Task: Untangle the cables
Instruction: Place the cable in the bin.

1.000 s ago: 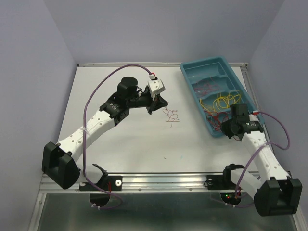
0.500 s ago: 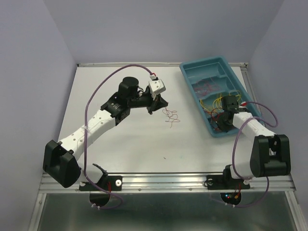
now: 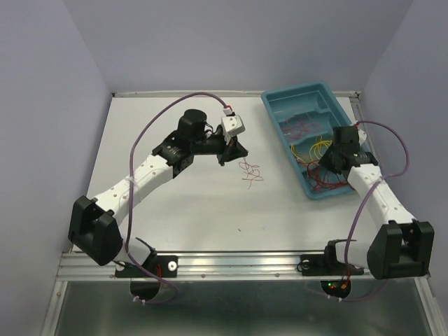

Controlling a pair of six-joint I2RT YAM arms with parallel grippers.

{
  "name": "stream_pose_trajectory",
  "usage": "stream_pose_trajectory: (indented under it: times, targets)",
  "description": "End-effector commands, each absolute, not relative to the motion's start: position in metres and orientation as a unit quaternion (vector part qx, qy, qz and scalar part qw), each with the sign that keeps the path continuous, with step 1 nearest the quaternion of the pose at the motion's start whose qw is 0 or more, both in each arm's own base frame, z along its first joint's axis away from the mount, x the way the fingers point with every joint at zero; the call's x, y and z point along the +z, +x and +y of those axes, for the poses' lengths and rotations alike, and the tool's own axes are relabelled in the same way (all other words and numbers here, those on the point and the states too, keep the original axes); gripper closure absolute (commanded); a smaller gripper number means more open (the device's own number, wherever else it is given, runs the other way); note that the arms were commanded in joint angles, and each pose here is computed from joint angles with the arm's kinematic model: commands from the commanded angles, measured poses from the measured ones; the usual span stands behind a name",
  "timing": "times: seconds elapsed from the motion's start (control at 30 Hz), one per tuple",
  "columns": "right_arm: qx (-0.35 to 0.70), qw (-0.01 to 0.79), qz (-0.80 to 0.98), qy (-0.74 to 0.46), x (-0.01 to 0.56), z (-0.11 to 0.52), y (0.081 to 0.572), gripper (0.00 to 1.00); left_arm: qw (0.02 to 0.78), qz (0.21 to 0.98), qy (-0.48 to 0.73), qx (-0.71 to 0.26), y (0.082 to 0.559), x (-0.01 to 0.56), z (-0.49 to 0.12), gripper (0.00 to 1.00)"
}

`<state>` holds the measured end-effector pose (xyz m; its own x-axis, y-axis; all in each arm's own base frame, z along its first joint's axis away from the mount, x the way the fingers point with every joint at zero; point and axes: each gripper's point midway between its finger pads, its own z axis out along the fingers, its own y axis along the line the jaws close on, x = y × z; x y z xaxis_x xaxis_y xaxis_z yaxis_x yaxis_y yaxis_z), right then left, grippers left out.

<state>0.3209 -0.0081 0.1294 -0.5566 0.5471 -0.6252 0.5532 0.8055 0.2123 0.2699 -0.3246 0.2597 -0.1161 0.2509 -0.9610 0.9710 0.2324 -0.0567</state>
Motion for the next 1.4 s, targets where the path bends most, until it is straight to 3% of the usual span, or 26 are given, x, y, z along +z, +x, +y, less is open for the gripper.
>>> stream_pose_trajectory:
  times: [0.0, 0.03, 0.07, 0.23, 0.53, 0.77, 1.1, 1.37]
  targets:
    - [0.024, 0.445, 0.859, 0.251, 0.199, -0.006, 0.337, 0.68, 0.477, 0.580, 0.498, -0.433, 0.267, 0.306, -0.344, 1.00]
    - [0.035, 0.454, 0.855, 0.247, 0.208, -0.003, 0.338, 0.53, 0.478, 0.565, 0.505, -0.445, 0.263, 0.319, -0.350, 1.00]
    - [0.050, 0.462, 0.851, 0.243, 0.217, 0.002, 0.337, 0.47, 0.480, 0.558, 0.506, -0.450, 0.262, 0.324, -0.354, 1.00]
    - [0.067, 0.495, 0.831, 0.246, 0.246, 0.003, 0.331, 0.34, 0.487, 0.512, 0.514, -0.485, 0.250, 0.367, -0.385, 1.00]
    - [-0.029, 0.594, 0.721, 0.355, 0.318, -0.057, 0.300, 0.25, 0.472, 0.436, 0.535, -0.549, 0.223, 0.425, -0.451, 1.00]
    - [-0.071, 0.623, 0.671, 0.395, 0.344, -0.080, 0.275, 0.25, 0.433, 0.431, 0.508, -0.608, 0.235, 0.416, -0.508, 1.00]
    - [-0.071, 0.675, 0.595, 0.430, 0.379, -0.097, 0.219, 0.25, 0.397, 0.487, 0.490, -0.605, 0.250, 0.314, -0.582, 1.00]
    - [-0.057, 0.685, 0.594, 0.417, 0.384, -0.093, 0.211, 0.25, 0.415, 0.540, 0.484, -0.549, 0.278, 0.240, -0.611, 0.98]
